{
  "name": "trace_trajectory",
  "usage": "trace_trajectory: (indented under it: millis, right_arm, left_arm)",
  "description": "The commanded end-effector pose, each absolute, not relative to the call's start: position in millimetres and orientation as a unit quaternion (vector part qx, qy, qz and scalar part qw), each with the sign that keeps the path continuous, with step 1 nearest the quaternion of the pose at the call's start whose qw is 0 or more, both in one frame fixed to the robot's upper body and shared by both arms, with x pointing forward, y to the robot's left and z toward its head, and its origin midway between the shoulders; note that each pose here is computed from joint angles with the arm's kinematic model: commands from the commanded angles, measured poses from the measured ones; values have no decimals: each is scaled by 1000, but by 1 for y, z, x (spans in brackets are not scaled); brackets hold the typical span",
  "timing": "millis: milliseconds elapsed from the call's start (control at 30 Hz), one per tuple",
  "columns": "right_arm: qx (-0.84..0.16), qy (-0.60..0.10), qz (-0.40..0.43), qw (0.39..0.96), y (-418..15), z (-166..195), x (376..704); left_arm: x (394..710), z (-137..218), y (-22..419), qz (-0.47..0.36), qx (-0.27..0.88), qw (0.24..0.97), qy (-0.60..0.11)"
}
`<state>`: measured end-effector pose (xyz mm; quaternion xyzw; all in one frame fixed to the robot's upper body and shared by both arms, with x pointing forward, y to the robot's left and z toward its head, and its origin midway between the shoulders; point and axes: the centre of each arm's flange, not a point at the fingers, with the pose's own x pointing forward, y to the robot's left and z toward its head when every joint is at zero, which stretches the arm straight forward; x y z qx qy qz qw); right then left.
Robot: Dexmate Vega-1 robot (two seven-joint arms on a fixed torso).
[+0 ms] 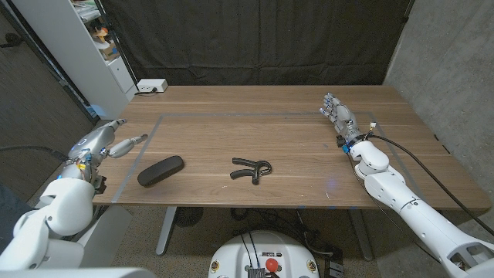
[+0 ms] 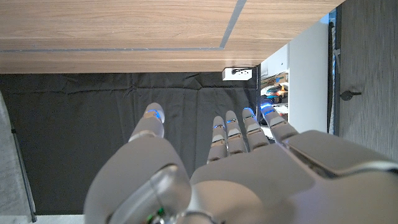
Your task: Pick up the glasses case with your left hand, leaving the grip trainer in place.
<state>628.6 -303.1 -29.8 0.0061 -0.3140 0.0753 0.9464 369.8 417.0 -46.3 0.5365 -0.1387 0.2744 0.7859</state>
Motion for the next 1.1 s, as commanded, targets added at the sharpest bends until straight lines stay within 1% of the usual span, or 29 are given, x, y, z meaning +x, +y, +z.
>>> trace_trajectory:
  millis: [33,300,633,1100]
  right_arm:
    - [5,-316,75,946,-305,-31,626]
    - [5,-319,74,945,-304,-31,625]
    - [5,-318,73,945,-305,-32,623]
    - [7,-319,74,945,-306,-33,622]
  left_arm:
    - [368,-42,420,277,574,762,-116]
    - [371,-40,420,275,592,750,-108]
    - [375,-38,414,274,638,713,-101]
    - [386,-40,407,259,656,702,-99]
